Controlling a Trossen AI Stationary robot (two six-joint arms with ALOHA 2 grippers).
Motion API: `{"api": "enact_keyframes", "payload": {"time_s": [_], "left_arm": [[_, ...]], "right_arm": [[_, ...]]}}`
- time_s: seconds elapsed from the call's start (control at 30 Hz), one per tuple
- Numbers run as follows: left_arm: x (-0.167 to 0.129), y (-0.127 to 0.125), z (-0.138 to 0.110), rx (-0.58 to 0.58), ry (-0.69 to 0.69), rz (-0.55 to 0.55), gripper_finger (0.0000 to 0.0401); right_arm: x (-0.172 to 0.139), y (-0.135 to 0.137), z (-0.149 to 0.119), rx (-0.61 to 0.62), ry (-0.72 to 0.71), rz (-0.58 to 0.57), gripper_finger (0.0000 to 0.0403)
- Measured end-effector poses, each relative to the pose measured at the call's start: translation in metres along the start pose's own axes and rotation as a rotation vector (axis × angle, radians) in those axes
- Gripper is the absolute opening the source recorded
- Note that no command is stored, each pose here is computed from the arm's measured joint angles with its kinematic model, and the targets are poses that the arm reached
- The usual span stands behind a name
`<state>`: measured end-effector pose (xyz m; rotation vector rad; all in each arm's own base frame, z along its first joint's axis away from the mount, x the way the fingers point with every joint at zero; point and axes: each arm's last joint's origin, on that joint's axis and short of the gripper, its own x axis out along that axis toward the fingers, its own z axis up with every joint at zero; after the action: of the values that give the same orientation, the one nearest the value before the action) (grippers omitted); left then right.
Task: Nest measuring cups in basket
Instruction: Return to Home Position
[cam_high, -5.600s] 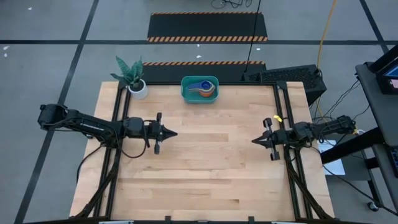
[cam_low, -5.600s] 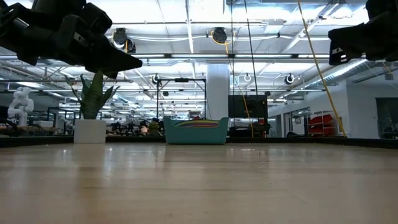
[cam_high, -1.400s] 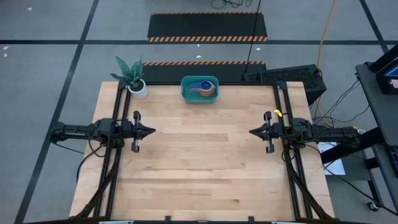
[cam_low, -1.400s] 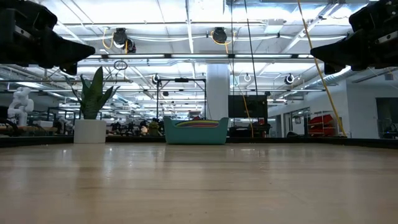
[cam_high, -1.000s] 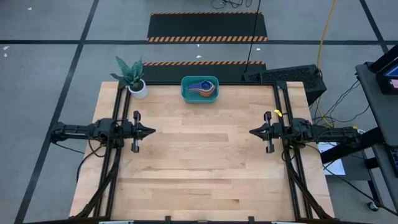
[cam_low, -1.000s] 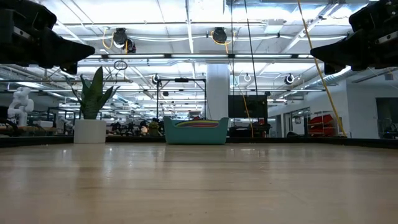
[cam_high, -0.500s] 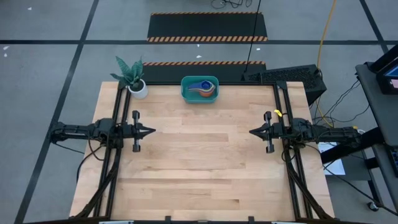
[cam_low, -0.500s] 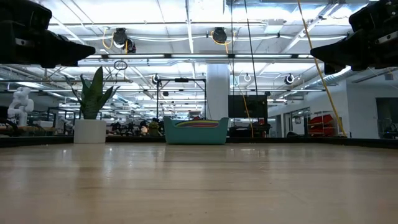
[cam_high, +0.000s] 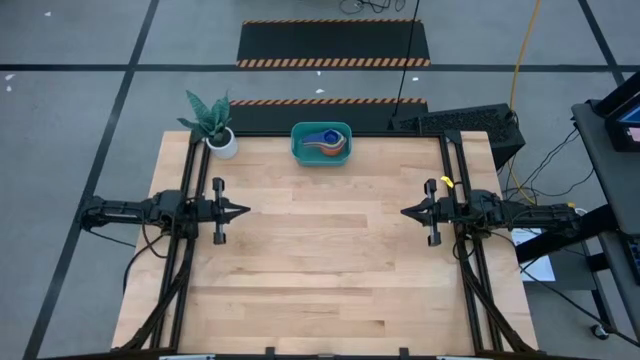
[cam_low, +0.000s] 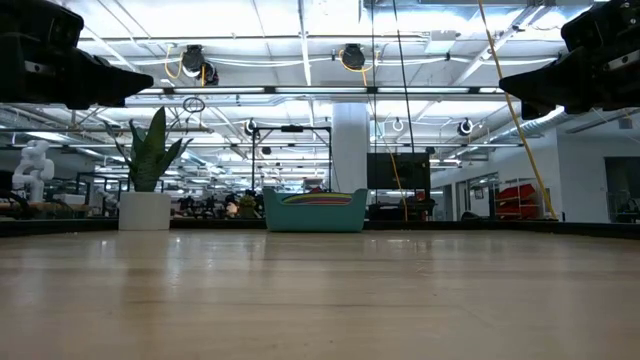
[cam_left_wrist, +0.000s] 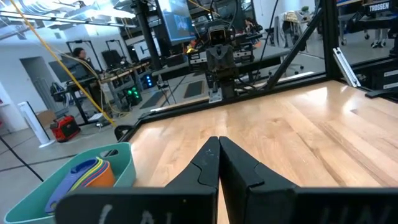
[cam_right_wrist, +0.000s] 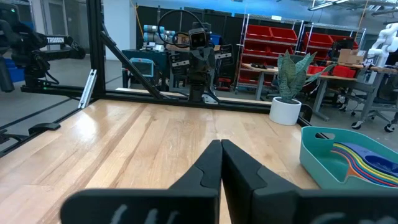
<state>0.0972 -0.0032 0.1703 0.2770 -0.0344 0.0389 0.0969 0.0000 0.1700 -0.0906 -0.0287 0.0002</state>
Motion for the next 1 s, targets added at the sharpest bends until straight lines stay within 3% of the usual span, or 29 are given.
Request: {"api": "enact_keyframes", "payload": {"time_s": [0.9,1.0], "left_arm": [[0.0,0.0,0.0,-0.001,-0.001,0.0,0.0006],[0.0001,0.0002,0.0008,-0.068,-0.012,0.004,0.0006]], "right_arm": [[0.0,0.0,0.0,0.0,0.0,0.0,0.0],[0.0,0.0,-0.0001,0.0,0.0,0.0,0.0]]}}
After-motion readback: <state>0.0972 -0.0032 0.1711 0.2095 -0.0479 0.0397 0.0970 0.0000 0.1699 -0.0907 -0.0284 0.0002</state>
